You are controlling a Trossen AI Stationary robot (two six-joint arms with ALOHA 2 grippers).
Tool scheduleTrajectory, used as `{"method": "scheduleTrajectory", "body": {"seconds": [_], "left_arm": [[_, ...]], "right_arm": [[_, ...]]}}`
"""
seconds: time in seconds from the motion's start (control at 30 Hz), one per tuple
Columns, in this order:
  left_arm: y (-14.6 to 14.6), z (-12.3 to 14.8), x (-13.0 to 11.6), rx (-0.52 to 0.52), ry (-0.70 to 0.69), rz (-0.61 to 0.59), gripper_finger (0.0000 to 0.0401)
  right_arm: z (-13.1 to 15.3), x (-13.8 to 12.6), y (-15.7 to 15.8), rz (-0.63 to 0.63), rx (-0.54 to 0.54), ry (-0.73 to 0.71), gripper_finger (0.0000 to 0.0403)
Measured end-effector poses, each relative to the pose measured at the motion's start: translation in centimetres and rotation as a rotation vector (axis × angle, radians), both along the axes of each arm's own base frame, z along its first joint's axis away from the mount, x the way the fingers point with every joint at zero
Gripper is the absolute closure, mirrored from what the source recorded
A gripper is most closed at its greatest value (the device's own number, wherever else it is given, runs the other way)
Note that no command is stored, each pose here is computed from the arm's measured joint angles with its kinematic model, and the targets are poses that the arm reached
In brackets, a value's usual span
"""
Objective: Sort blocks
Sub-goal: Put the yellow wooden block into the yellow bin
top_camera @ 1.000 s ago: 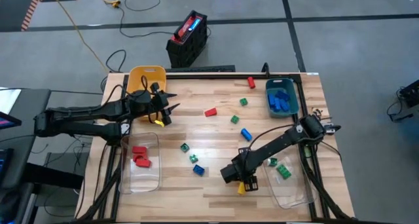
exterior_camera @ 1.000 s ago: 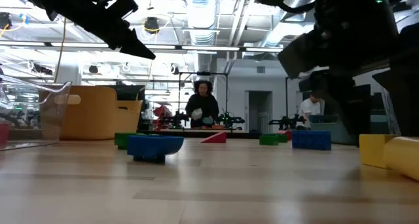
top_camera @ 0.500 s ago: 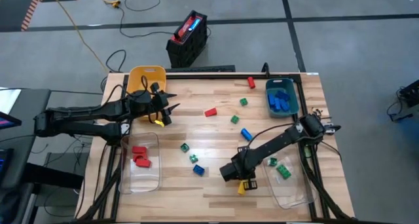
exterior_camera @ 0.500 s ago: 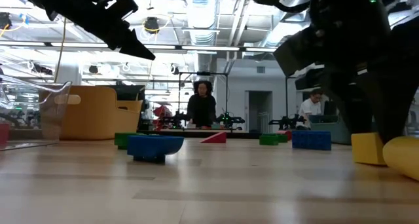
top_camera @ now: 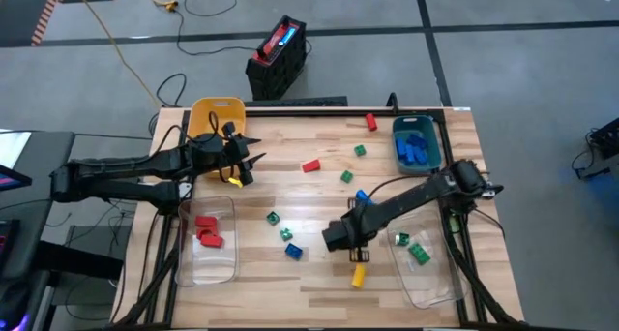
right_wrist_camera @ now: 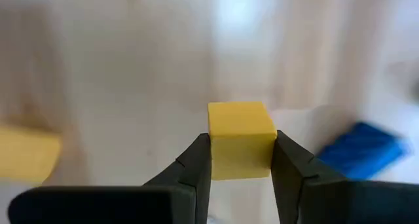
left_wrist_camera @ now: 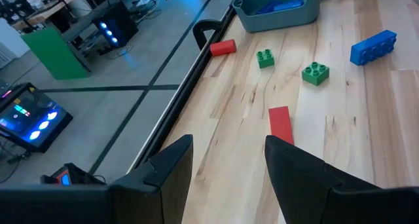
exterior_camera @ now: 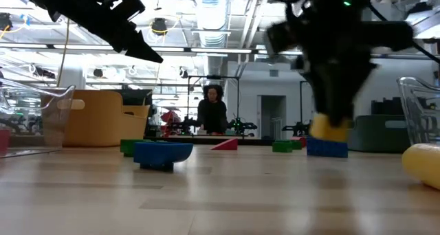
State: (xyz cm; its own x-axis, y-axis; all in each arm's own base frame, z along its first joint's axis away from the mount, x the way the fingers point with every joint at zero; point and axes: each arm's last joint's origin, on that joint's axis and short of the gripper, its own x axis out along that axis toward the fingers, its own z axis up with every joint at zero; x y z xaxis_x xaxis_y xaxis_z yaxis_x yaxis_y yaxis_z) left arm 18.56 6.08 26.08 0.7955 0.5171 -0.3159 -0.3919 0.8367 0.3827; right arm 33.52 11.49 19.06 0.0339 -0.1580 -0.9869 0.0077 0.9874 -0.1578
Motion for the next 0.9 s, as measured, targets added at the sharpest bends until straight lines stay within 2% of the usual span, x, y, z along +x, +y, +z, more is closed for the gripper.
{"method": "scheduleTrajectory", "body": {"seconds": [0.13,0.27,0.37,0.47,0.63,0.77,0.9], "left_arm": [[-0.1,-0.2,0.2,-0.017,0.007,-0.066,0.0216],[-0.4,-0.4,0.6,-0.081,-0.008,-0.186,0.0216],[-0.6,0.0,1.1,-0.168,-0.097,-0.264,0.0216],[-0.8,0.9,1.7,-0.228,-0.226,-0.352,0.0216],[-1.3,1.6,3.0,-0.342,-0.381,-0.453,0.0216],[-1.6,0.9,4.8,-0.396,-0.421,-0.520,0.0216],[-1.8,-0.4,6.3,-0.447,-0.411,-0.616,0.0216]], "right_arm": [[2.3,0.3,-0.9,-0.043,-0.139,-0.197,0.0281],[5.0,1.2,-0.9,-0.051,-0.347,-0.496,0.0281],[6.0,2.2,0.1,0.003,-0.537,-0.652,0.0281],[5.4,3.0,0.8,0.065,-0.737,-0.667,0.0281],[2.7,3.9,0.9,0.136,-0.993,-0.546,0.0281],[2.6,4.0,0.5,0.136,-1.043,-0.519,0.0281],[4.1,3.1,1.5,0.155,-1.086,-0.544,0.0281]]}}
